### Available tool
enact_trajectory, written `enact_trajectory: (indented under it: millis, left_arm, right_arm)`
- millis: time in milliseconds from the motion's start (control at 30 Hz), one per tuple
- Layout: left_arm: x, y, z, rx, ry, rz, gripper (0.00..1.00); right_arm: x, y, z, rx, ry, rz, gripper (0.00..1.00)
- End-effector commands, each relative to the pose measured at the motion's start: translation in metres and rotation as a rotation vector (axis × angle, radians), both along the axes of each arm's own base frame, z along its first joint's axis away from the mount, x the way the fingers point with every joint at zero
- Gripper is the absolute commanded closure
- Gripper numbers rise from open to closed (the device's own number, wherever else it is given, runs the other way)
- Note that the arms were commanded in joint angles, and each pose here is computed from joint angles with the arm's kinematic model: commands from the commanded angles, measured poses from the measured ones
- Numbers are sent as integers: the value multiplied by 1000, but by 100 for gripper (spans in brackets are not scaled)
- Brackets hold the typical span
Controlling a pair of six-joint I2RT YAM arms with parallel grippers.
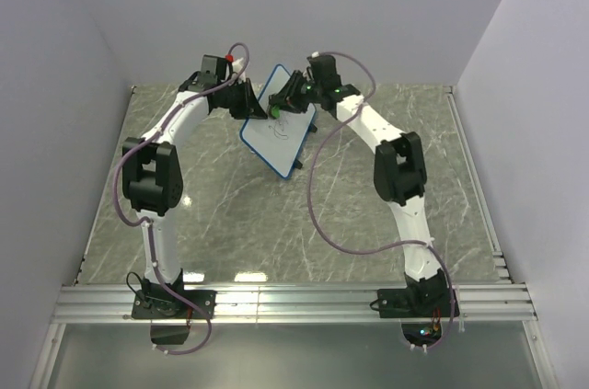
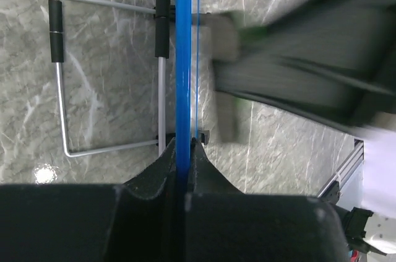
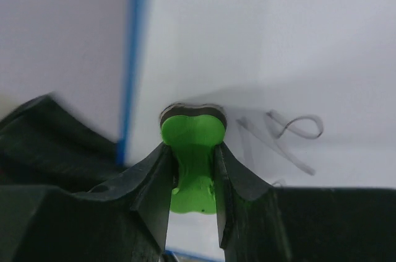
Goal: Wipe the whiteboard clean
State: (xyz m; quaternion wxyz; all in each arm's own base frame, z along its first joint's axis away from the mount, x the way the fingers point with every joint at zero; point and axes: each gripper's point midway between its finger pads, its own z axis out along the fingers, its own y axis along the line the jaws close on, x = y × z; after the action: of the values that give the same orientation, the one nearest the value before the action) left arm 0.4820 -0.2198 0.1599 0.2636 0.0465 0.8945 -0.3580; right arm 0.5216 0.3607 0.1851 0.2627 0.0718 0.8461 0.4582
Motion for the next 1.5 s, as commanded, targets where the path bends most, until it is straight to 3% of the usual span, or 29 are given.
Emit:
enact_trajectory:
  millis: [0, 200, 300, 467, 667, 800, 1033, 1167, 1300, 1467]
  left_arm:
    - [-76, -12, -85, 142, 357, -70, 100]
    - [-85, -8, -89, 153, 362, -80, 100]
    - [-87, -7, -90, 154, 361, -81, 100]
    - [-84, -8, -88, 153, 354, -82, 100]
    - [-80, -10, -85, 146, 347, -86, 100]
    - [-80, -9, -84, 150, 343, -86, 100]
    - [-83, -6, -90, 165, 354, -84, 100]
    - [-84, -6, -89, 170, 350, -83, 100]
    - [-85, -6, -87, 173, 346, -83, 100]
    - [-86, -4, -86, 176, 343, -80, 100]
  right_arm:
    - [15, 21, 7, 90, 15, -26, 100]
    - [33, 5, -53, -22, 102, -149, 100]
    - [22, -9, -94, -121, 196, -178, 100]
    - [-18, -31, -149, -297, 306, -165, 100]
    - [-68, -16, -178, -327, 377, -66, 100]
    - [-73, 8, -167, -272, 357, -6, 100]
    - [-41, 70, -57, -8, 195, 34, 100]
    - [-32, 94, -16, 107, 165, 30, 100]
    - [-28, 94, -29, 98, 204, 17, 100]
    - [-38, 63, -82, -2, 297, -29, 100]
